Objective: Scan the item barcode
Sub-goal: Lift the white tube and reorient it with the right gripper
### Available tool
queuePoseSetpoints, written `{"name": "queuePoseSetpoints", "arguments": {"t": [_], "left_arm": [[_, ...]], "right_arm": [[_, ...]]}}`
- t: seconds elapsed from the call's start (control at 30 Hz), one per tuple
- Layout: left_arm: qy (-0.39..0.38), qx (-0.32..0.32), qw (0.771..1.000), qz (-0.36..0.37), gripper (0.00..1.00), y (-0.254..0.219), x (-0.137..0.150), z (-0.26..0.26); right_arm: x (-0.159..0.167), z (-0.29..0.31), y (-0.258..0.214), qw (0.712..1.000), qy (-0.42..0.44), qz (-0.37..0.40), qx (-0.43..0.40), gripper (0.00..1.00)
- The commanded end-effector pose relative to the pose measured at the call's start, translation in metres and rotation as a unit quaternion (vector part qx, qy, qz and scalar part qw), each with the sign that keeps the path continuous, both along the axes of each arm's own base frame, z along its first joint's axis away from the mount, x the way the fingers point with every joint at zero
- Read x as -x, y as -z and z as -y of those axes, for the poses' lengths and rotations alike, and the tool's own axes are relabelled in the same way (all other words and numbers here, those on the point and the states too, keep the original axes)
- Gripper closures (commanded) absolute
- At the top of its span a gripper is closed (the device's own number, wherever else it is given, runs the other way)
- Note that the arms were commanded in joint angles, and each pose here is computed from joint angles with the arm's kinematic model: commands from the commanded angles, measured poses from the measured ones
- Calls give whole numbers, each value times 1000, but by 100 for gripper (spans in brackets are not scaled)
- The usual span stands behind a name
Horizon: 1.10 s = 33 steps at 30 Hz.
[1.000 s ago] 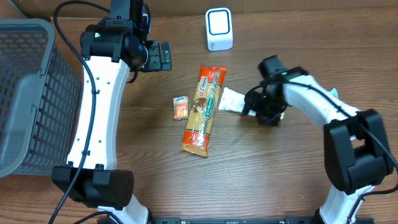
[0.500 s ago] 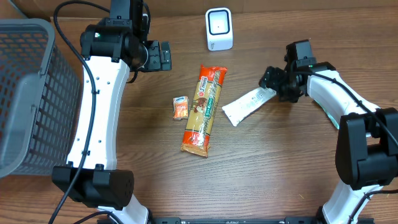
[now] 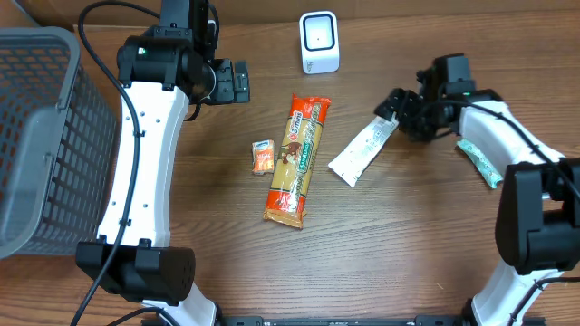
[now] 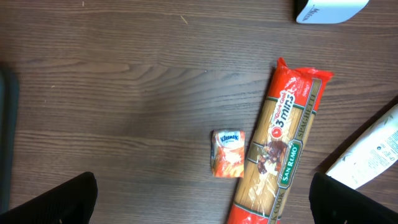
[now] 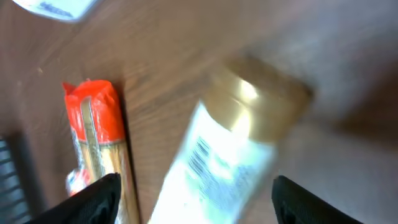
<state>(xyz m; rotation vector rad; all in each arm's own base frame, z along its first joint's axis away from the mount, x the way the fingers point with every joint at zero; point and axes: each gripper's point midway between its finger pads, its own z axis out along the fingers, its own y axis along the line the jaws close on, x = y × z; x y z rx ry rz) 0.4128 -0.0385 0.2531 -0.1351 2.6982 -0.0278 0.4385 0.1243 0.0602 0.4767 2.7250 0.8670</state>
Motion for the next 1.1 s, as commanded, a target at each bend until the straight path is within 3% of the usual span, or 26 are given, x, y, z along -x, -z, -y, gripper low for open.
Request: {"name": "queuePoseSetpoints", "arguments": {"t": [0.0,0.3,0.63,0.73,0.8,0.83,0.87,1.07], "left_arm": [[-6,-3,1000,-4,0,4,-1,-2],[-6,-3,1000,-4,0,4,-1,-2],[-6,-3,1000,-4,0,4,-1,-2],[-6,-3,1000,-4,0,4,-1,-2],[-6,-3,1000,-4,0,4,-1,-2],[-6,-3,1000,-4,0,4,-1,-2],[-6,-3,1000,-4,0,4,-1,-2],[-6,-3,1000,-4,0,4,-1,-2]], "right_arm": [[24,-15,-10,995,-2,-66,-71,23],[73,-47,39,987,23,-151,-56,33],[65,-45,68,987,104,-122,-34,42],[57,-43,68,988,108,-104,-29,58],[58,-45,68,989,105,-102,-24,76],[59,-47,68,990,100,-101,-22,90],[60,-48,68,990,97,-100,-22,95],[59,-68,43,998,-17,-51,-31,96]]}}
